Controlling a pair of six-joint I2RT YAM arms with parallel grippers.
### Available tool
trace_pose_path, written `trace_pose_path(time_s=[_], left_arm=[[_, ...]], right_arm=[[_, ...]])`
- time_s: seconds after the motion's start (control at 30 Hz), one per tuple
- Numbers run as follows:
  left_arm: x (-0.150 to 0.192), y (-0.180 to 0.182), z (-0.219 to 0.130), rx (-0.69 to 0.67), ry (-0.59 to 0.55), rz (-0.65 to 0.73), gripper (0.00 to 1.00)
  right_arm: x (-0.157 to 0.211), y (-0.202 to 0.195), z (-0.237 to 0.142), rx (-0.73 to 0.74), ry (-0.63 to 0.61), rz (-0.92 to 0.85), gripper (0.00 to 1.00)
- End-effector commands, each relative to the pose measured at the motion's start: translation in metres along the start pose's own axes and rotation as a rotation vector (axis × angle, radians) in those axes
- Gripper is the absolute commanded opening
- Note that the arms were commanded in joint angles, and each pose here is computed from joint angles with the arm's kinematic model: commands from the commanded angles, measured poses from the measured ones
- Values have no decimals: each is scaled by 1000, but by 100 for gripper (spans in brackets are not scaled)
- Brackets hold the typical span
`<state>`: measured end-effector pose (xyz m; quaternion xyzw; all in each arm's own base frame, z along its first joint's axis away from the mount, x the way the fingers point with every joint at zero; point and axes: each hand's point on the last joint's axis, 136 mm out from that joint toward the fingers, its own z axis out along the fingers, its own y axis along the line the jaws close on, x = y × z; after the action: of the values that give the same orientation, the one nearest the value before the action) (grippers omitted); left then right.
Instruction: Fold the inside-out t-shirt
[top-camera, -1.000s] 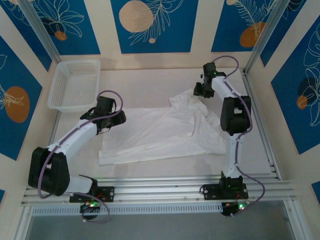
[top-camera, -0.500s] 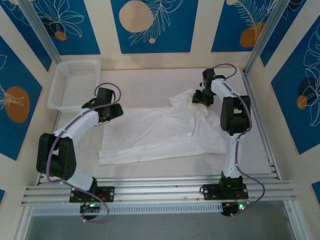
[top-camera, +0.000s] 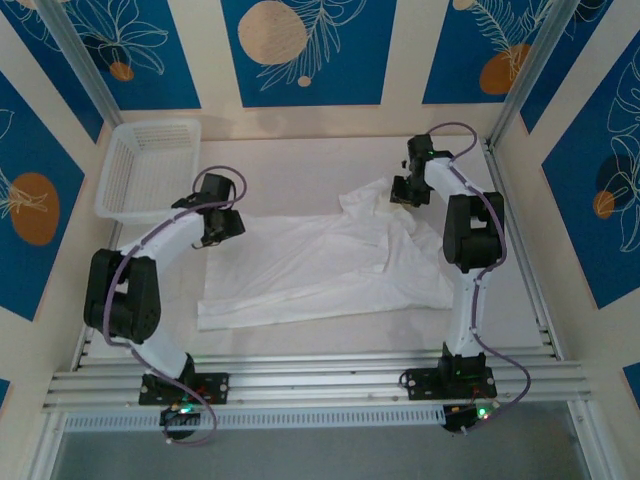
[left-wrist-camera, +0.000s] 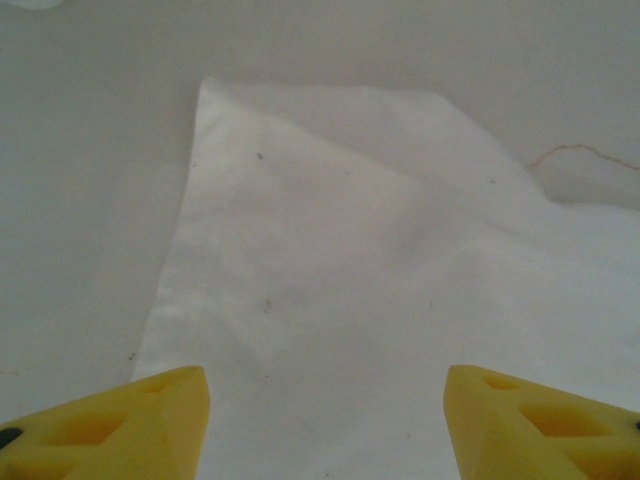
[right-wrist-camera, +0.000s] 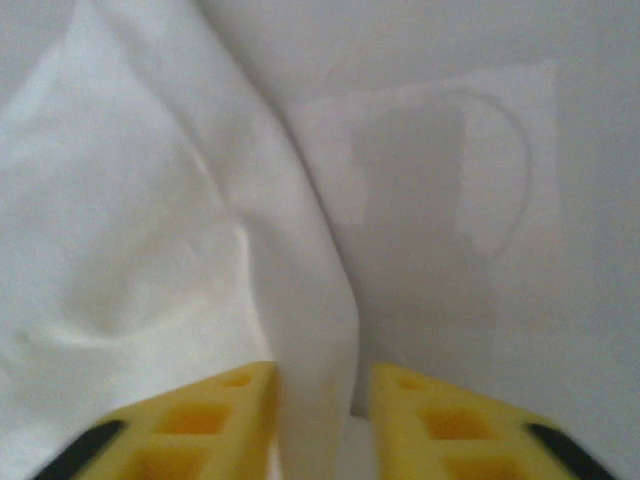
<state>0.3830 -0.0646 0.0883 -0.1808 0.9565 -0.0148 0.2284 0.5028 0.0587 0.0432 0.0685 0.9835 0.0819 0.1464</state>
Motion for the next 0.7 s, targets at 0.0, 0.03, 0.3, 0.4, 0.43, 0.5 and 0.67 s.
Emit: trace_pose_path(time_s=[0.0, 0.03, 0.3, 0.4, 0.43, 0.5, 0.67], left_arm=[[-11, 8, 0, -64, -12, 4, 63], [-12, 8, 1, -69, -7, 2, 63], [-39, 21, 10, -202, -8, -15, 62], [-51, 30, 16, -243, -9, -44, 62], [-53, 30, 18, -241, -6, -51, 62], [-58, 29, 23, -233, -3, -55, 62], [-63, 25, 35, -221, 14, -49, 62]], right_arm=[[-3, 3, 8, -32, 18, -12, 12], [-1, 3, 9, -34, 25, -13, 7], [-13, -3, -19, -44, -53, 2, 0], [-20, -7, -37, -82, -107, 51, 0], [-22, -5, -42, -111, -118, 63, 0], [-22, 3, -48, -180, -131, 79, 0], [-18, 10, -43, -224, -113, 92, 0]])
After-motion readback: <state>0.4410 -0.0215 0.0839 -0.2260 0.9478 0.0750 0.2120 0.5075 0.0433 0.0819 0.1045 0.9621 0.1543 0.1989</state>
